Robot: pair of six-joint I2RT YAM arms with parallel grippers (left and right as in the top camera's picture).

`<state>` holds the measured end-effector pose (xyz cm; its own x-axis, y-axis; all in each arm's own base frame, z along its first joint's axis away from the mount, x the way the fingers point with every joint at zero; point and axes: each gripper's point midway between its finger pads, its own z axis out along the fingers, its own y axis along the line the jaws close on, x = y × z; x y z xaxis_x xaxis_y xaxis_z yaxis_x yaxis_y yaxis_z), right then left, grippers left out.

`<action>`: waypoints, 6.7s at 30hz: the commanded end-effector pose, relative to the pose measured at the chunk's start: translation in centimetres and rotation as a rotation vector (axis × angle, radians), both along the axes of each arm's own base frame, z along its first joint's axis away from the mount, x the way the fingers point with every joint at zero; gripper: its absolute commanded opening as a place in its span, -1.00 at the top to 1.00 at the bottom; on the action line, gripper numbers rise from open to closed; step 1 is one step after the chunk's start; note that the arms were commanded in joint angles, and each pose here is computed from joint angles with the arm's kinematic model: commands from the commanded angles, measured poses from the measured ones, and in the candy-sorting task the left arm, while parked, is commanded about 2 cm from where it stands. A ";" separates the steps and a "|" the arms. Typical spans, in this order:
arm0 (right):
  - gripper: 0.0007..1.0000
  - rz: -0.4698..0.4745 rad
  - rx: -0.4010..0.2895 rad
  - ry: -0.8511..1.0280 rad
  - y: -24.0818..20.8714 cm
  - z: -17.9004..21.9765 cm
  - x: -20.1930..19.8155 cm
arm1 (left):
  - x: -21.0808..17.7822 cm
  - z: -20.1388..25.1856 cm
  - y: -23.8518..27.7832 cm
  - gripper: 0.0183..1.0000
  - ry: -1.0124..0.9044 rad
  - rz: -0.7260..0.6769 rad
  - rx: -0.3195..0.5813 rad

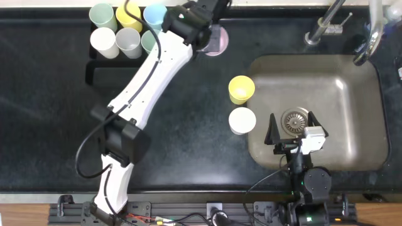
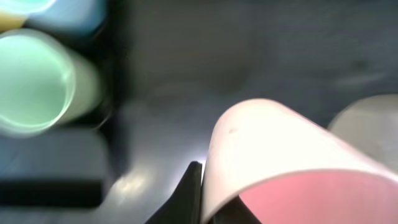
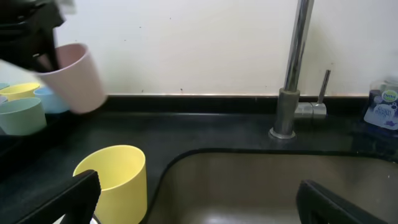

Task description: Store Cups

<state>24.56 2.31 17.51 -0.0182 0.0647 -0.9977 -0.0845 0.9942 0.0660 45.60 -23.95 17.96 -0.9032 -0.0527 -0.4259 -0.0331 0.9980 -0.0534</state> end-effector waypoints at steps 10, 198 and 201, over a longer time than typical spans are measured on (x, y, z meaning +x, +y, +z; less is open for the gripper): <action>-1.00 0.005 -0.003 -0.004 0.1 -0.3 0.0 | -4.7 5.3 11.5 0.96 0.063 0.331 0.148; -0.99 0.005 -0.003 -0.004 0.1 -0.3 0.0 | -12.6 1.5 -9.6 -0.56 0.044 -0.164 -0.055; -1.00 0.005 -0.003 -0.004 0.1 -0.3 0.0 | -12.0 -0.5 -9.5 -0.57 0.068 -0.149 -0.015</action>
<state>24.56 2.32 17.52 -0.0178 0.0639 -0.9978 -0.0849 0.9942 0.0652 32.79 -33.62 18.34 -0.9266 0.1125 -0.3589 0.1562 0.9831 -0.0951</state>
